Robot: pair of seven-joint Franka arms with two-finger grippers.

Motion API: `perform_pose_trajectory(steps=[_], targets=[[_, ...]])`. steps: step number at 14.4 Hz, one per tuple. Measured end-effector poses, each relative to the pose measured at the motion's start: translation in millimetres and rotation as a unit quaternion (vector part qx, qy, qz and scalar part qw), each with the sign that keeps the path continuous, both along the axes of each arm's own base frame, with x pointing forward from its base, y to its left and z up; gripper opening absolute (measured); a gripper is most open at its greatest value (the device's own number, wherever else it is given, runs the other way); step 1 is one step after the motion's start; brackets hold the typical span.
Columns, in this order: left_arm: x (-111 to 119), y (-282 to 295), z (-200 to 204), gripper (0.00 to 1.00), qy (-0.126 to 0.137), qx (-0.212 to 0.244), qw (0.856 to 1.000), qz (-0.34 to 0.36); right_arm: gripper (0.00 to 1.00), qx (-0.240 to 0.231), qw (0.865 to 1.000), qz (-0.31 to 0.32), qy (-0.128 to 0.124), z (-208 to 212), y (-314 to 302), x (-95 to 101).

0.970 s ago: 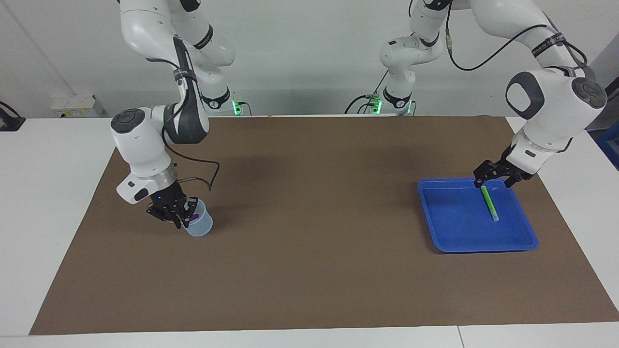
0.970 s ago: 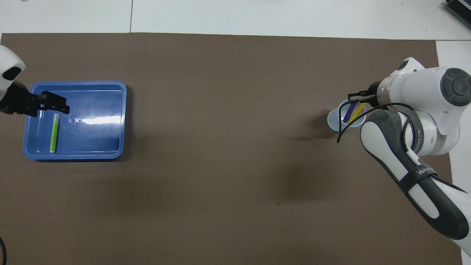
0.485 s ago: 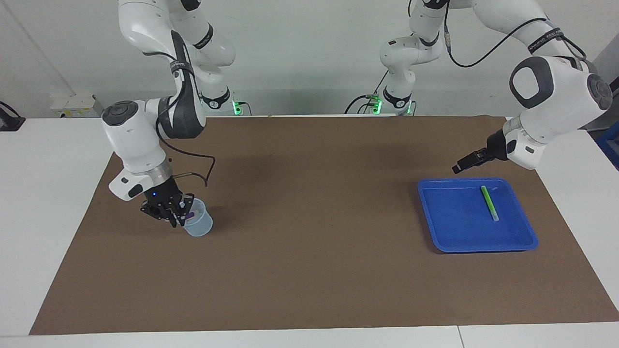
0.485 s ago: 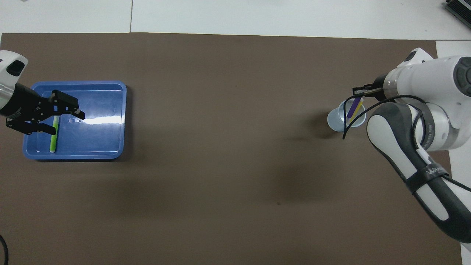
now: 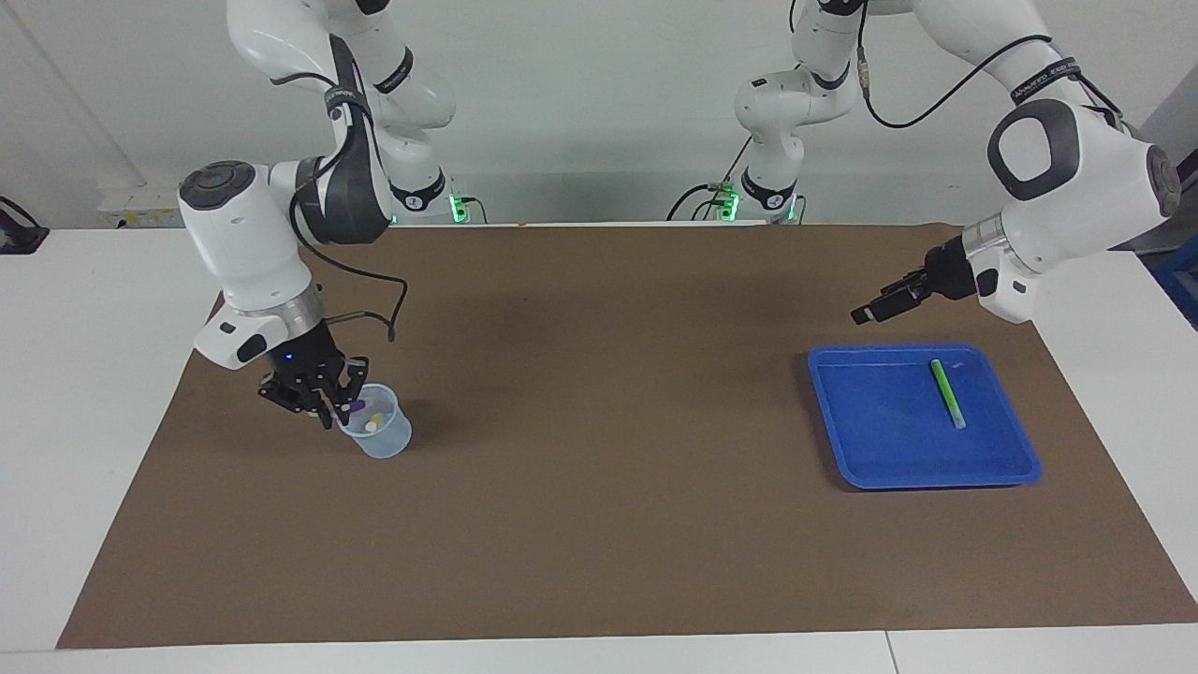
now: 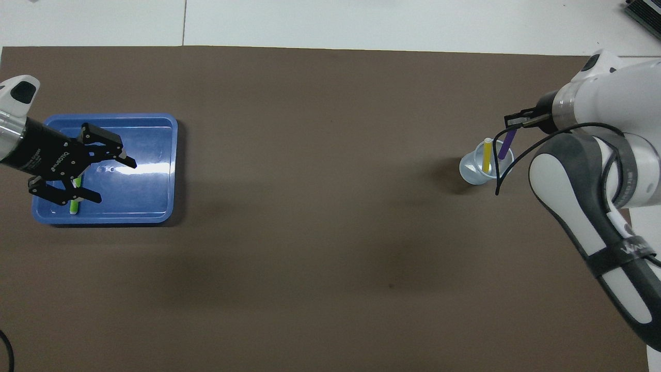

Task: Right arm passes pens to left for tray arrangement
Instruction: 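Lift the purple pen with the right gripper while the left gripper opens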

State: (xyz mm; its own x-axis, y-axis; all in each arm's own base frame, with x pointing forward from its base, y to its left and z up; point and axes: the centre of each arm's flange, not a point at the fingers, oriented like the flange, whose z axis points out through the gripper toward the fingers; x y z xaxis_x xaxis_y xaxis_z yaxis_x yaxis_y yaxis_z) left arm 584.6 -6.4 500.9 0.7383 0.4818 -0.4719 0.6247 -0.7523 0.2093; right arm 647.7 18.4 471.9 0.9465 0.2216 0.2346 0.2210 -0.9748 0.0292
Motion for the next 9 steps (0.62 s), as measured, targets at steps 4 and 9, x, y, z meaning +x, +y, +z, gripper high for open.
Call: perform_pose_trajectory(steps=[4,9], targets=[[-2.4,-17.5,13.4,1.0,0.063,-0.034,0.991,0.111,0.18,-0.015,1.0,0.02,0.008,31.7,18.4,-0.5],[-1.5,-31.6,20.0,0.99,0.125,-0.048,0.971,0.2,0.18,-0.019,0.999,0.045,0.008,54.3,53.5,-12.1]])
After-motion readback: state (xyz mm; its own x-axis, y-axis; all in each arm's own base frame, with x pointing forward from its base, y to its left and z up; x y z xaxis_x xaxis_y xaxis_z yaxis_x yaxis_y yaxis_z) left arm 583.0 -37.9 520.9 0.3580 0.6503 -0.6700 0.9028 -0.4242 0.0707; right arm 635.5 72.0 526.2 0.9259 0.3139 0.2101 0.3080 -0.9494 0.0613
